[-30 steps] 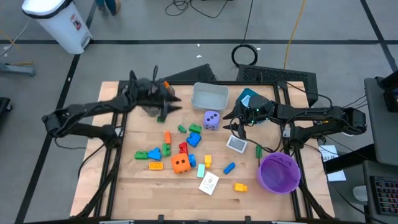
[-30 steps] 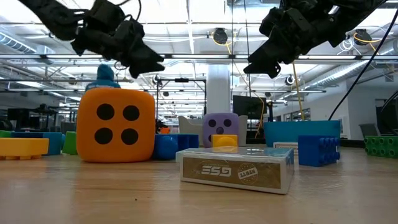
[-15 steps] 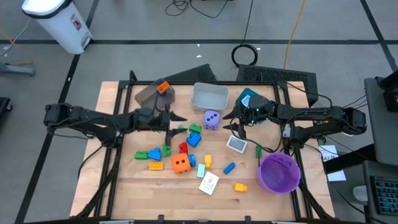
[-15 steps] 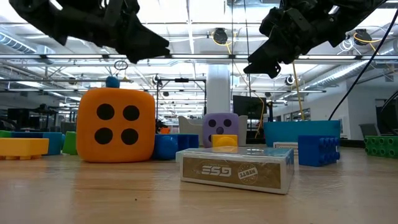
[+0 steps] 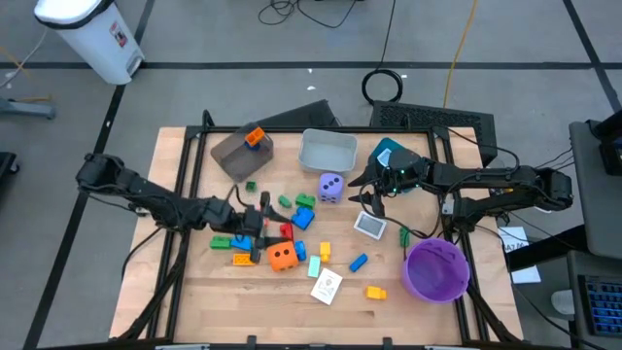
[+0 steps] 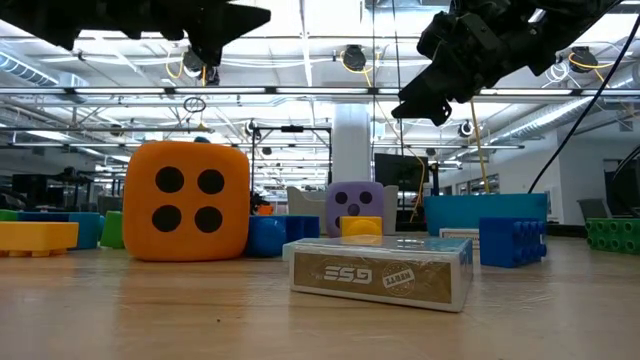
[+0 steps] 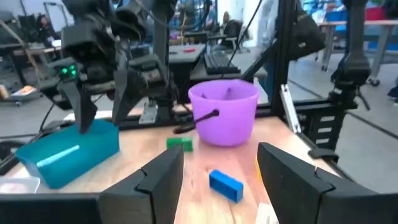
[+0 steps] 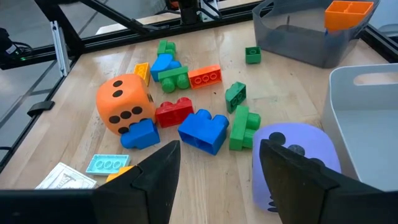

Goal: Pick & Place Toys
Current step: Put the green gamepiece into the black bin

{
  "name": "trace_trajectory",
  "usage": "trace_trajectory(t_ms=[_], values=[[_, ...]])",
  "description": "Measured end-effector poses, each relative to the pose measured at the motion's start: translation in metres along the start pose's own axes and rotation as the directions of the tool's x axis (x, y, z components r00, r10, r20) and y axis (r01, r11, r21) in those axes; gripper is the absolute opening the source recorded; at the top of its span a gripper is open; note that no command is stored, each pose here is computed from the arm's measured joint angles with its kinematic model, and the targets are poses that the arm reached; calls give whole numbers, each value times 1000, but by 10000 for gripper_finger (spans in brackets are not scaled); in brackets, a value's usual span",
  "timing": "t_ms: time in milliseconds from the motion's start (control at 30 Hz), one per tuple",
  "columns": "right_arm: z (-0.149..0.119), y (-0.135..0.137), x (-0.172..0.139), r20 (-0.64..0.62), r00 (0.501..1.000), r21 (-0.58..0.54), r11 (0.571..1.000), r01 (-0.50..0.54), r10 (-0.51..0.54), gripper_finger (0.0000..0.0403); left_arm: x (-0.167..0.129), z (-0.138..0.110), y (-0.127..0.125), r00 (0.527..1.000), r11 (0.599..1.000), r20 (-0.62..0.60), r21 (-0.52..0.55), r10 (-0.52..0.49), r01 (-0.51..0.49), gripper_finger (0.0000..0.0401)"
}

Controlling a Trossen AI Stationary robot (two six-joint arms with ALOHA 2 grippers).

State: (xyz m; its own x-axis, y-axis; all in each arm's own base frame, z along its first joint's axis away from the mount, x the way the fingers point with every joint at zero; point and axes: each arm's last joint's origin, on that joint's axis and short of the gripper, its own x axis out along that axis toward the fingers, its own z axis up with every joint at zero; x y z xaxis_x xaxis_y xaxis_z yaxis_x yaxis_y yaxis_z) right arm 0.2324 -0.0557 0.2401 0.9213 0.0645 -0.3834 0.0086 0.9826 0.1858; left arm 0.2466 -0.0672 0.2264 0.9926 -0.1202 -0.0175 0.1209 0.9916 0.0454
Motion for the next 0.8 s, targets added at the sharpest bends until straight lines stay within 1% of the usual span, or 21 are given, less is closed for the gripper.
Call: trace_trajectory(t_ms=[167,300,367,433,500,600,700,800], values=[[0,0,0,0,1000,0,1000,0,0,212,6,-9,-2,1000,1000,-24,-10,15,-16,214],[0,0,0,0,1000,0,1000,0,0,212,6,-10,-1,999,1000,-31,-18,22,-23,214],[0,0,0,0,1000,0,1000,0,0,212,6,-10,-1,999,1000,-31,1,25,-25,214],[0,0,0,0,1000,0,1000,0,0,212,6,-10,0,998,998,-23,34,56,-56,214],[0,0,0,0,1000,0,1000,0,0,212,6,-8,2,994,991,-11,78,111,-110,214],[0,0,0,0,1000,0,1000,0,0,212,7,-4,10,986,978,32,130,163,-166,214],[0,0,0,0,1000,0,1000,0,0,212,8,1,20,978,970,80,131,195,-204,214],[0,0,0,0,1000,0,1000,0,0,212,8,1,29,978,973,82,116,190,-199,214]])
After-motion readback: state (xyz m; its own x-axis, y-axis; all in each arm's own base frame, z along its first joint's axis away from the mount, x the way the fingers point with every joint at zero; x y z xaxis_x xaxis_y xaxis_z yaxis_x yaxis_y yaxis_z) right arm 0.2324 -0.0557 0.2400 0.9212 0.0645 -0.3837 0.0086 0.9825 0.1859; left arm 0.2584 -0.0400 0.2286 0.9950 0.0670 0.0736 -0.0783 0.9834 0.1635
